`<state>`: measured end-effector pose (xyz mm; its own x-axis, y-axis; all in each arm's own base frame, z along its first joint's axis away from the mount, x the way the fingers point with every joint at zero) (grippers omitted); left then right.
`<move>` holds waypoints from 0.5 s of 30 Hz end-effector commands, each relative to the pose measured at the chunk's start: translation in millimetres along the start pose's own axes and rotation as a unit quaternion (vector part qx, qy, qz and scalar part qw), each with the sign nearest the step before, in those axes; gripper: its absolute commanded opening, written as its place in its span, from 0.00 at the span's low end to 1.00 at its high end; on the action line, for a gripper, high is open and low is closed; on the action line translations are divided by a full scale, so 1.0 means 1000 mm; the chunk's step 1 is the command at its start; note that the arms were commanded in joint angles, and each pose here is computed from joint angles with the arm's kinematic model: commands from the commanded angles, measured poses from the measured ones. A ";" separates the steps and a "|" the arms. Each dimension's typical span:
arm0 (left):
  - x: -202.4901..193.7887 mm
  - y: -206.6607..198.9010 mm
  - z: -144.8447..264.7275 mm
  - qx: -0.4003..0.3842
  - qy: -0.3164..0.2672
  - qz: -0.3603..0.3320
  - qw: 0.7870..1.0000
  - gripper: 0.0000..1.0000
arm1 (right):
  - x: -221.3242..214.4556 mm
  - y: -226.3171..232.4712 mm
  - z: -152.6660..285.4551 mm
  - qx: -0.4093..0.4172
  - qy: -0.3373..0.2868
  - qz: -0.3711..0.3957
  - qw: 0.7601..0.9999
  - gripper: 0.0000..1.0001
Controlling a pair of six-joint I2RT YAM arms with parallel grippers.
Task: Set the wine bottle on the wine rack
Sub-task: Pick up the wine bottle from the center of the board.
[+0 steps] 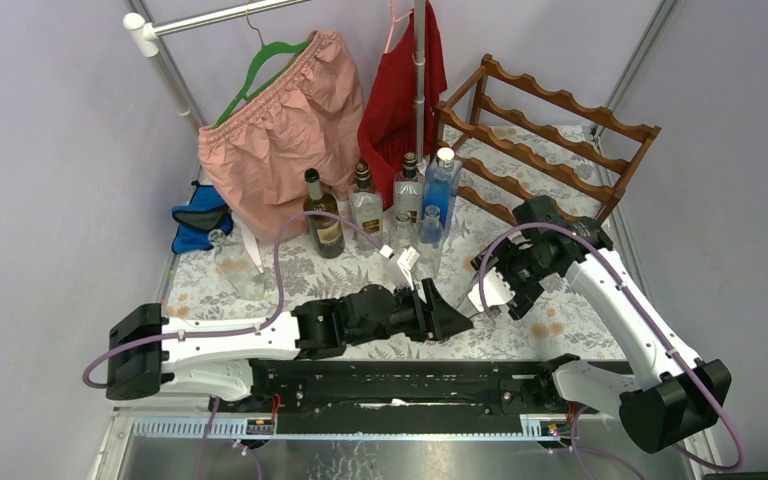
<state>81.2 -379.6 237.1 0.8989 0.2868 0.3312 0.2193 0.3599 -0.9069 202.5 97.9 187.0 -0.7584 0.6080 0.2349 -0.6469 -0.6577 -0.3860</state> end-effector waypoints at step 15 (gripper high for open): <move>0.003 -0.002 -0.002 -0.015 0.041 0.004 0.999 0.63 | 0.015 -0.044 0.019 -0.066 0.030 0.051 0.996 0.00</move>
<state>82.5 -379.5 224.4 0.9334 0.1964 0.3003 0.2156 0.3620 -0.9069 203.2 116.2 188.5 -0.7879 0.5826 0.1995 -0.6084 -0.6862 -0.3988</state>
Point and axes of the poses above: each gripper's point midway between its finger pads, its own z axis back along the fingers, its own y axis along the line the jaws close on, x = y × z, the point moved 3 cm from there along z, back along the fingers, and after that the axes turned 5 degrees about z, right-handed, at the moved point
